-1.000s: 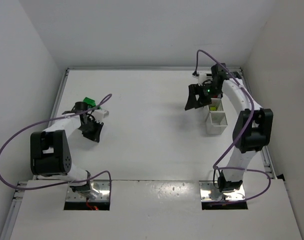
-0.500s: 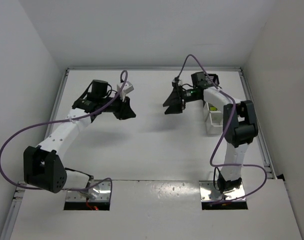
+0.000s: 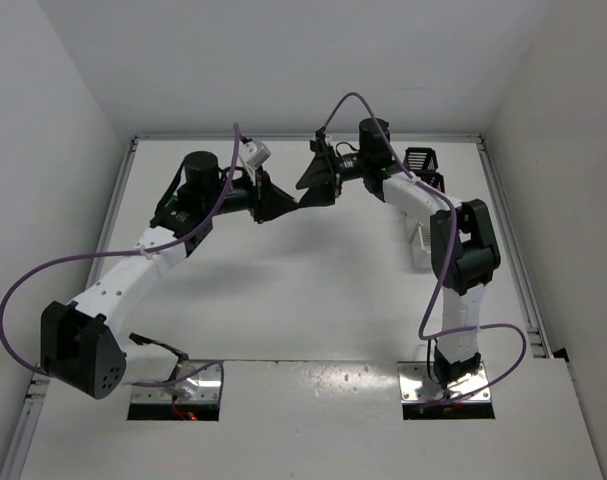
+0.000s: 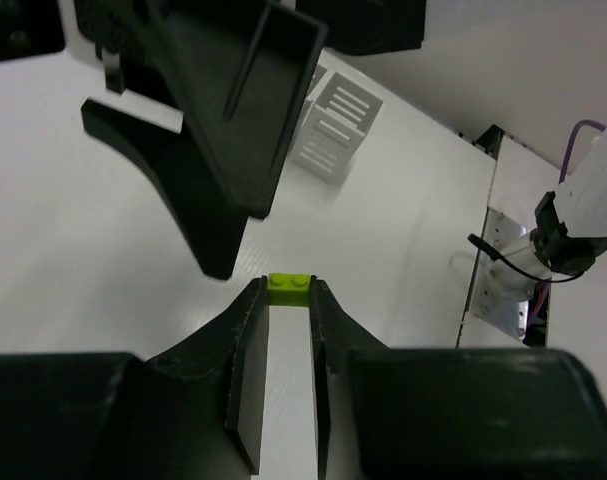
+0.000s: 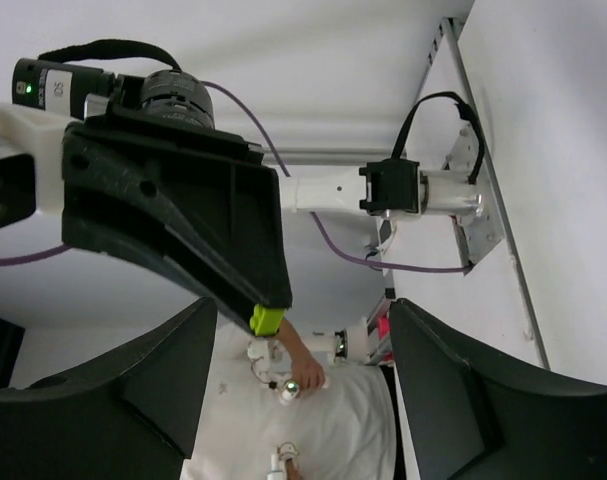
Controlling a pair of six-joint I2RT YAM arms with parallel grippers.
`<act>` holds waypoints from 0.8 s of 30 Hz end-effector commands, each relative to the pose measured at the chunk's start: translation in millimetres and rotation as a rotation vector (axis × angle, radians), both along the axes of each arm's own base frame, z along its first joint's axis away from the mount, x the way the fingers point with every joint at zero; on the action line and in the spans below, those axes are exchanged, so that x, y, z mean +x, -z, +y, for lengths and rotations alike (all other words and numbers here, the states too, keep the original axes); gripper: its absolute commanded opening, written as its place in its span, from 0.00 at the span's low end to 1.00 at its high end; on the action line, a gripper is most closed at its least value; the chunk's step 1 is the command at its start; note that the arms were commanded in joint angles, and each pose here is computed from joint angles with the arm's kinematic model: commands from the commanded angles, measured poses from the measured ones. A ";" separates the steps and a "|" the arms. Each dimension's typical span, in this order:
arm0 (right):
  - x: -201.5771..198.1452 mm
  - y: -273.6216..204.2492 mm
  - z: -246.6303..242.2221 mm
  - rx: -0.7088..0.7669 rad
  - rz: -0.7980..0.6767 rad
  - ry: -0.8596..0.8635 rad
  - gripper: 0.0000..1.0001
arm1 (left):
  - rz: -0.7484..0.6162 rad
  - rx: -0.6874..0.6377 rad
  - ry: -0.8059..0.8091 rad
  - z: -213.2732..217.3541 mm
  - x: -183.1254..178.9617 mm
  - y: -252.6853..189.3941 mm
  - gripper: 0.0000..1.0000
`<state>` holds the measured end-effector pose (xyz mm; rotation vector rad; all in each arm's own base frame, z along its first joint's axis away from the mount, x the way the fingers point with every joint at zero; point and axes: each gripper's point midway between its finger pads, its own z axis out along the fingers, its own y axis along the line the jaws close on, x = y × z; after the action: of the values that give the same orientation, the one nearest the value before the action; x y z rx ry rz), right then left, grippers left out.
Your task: Sort the legos into containers by color
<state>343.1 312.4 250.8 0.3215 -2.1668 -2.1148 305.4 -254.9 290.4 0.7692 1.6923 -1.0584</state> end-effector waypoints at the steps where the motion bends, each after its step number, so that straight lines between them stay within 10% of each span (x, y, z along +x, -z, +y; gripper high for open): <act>1: -3.2 -13.1 5.6 0.014 -0.004 -0.025 0.70 | -0.091 -0.070 -0.023 -7.0 2.6 -26.1 0.16; 24: -18.2 -35.1 23.7 0.004 0.035 -0.046 0.64 | -0.143 -0.032 -0.104 -14.9 13.9 -6.8 0.17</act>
<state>325.7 334.6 261.0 0.2832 -2.1026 -2.0441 313.8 -268.4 281.3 0.7138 1.6561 -0.9732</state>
